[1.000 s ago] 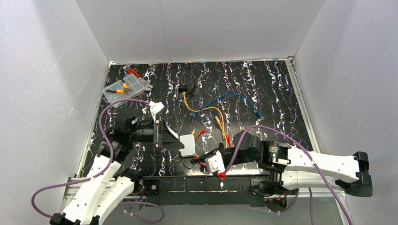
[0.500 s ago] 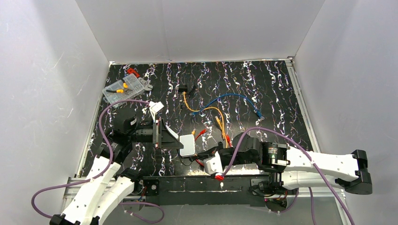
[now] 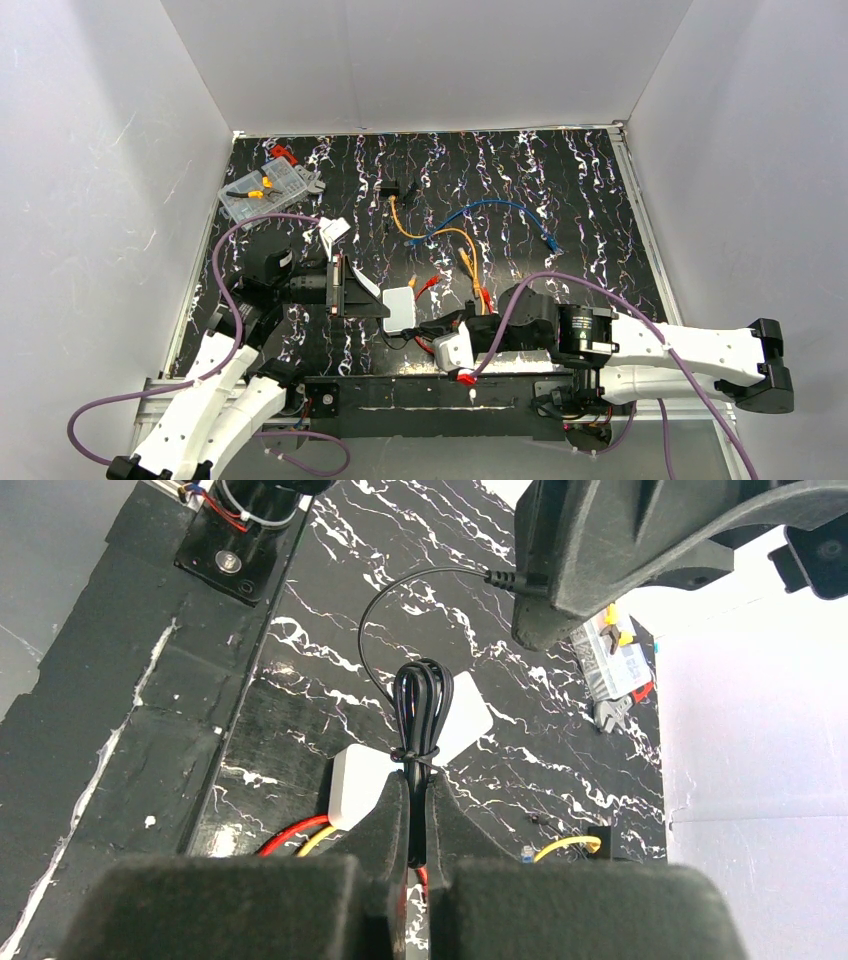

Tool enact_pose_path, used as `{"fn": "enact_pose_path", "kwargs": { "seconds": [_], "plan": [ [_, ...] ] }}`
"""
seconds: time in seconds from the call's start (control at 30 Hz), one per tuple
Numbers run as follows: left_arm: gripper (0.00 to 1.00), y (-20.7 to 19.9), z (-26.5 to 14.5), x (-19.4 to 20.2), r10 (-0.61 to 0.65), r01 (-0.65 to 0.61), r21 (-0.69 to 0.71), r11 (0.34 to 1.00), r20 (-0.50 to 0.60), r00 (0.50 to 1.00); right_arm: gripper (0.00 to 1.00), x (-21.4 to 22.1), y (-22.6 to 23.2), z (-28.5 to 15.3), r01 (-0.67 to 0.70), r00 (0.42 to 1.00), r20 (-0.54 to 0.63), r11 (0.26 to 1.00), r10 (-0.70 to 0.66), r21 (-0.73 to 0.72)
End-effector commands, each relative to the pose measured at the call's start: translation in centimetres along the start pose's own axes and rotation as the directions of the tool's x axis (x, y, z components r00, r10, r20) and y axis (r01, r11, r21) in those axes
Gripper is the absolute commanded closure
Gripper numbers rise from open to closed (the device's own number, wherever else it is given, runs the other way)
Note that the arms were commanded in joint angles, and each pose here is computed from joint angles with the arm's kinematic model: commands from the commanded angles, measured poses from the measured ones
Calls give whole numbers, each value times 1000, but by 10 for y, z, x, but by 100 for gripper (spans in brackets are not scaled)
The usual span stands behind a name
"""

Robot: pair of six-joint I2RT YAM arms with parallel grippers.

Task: Insert the plug into the switch port
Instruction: Adjust the power at the center of the board.

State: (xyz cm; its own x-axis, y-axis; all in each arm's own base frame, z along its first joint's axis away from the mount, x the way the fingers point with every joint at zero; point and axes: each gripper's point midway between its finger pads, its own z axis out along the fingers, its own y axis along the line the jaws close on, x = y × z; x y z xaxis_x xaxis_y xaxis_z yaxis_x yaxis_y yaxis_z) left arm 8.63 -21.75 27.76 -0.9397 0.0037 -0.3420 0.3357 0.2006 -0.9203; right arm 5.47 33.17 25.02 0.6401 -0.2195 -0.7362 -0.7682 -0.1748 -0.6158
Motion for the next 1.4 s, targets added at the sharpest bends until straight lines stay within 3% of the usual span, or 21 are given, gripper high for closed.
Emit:
{"fn": "enact_pose_path", "kwargs": {
  "seconds": [0.0, 0.13, 0.47, 0.97, 1.1, 1.37],
  "plan": [
    [75, 1, 0, 4, -1, 2, 16, 1000, -24, 1000, 99, -19, -17, -8, 23, 998, 55, 997, -27, 67],
    [100, 3, 1, 3, -4, 4, 10, 1000, -21, 1000, 99, -18, -14, -11, 10, 998, 57, 998, -14, 66],
    [100, 4, 1, -12, 14, -12, -28, 1000, 90, 996, 99, -18, -13, -10, -107, 993, 55, 992, 103, 69],
    [100, 15, -8, -35, -22, 66, -139, 988, 297, 955, 67, -24, -22, 16, -310, 951, 53, 947, 306, 89],
    [100, 18, -14, -36, -13, 78, -181, 980, 336, 942, 65, -33, -30, 21, -343, 939, 73, 934, 337, 97],
    [100, 28, -23, -43, -21, 129, -220, 967, 434, 901, 54, -58, -77, 29, -524, 848, 243, 816, 471, 246]
  ]
}}
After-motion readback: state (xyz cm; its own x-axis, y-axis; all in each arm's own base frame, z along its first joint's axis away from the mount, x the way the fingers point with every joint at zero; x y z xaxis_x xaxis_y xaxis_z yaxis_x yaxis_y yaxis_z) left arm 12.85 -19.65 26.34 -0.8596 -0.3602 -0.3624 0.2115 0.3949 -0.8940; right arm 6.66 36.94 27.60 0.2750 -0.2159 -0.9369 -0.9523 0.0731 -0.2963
